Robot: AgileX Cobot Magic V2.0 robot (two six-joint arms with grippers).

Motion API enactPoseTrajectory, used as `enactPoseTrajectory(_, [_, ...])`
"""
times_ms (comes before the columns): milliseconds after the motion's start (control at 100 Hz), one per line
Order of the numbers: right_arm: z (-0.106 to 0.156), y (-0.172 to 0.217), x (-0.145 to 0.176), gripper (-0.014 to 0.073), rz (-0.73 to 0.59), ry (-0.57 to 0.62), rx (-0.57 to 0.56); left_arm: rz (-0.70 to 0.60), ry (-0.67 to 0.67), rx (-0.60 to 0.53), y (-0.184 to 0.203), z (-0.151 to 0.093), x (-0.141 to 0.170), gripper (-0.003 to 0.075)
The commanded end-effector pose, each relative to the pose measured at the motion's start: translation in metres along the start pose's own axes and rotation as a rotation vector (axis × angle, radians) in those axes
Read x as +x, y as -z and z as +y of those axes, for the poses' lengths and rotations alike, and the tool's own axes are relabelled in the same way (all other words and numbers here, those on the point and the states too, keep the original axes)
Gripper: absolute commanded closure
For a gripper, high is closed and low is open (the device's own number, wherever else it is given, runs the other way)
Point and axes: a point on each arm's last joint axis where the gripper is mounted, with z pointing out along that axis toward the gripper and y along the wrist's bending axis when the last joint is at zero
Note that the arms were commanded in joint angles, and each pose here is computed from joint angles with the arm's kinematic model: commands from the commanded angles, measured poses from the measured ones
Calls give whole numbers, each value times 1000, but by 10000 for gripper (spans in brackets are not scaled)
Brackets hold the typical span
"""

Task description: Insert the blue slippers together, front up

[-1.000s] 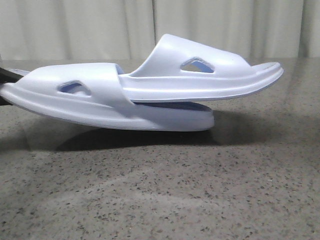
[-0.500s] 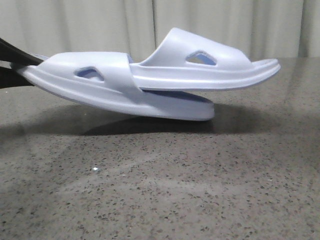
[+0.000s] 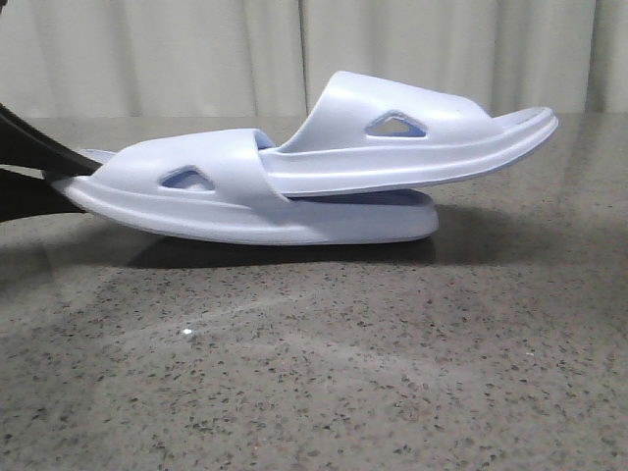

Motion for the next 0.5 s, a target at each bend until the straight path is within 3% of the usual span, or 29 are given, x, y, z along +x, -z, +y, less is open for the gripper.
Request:
enactPoseTrajectory(0, [0, 4, -13, 285, -51, 16, 15, 4, -11, 117, 2, -20, -1, 659])
enactPoseTrajectory(280, [1, 4, -13, 285, -48, 16, 10, -10, -65, 108, 2, -19, -2, 371])
enactPoseTrajectory(490, [2, 4, -12, 285, -43, 16, 0, -42, -142, 82, 2, -17, -5, 304])
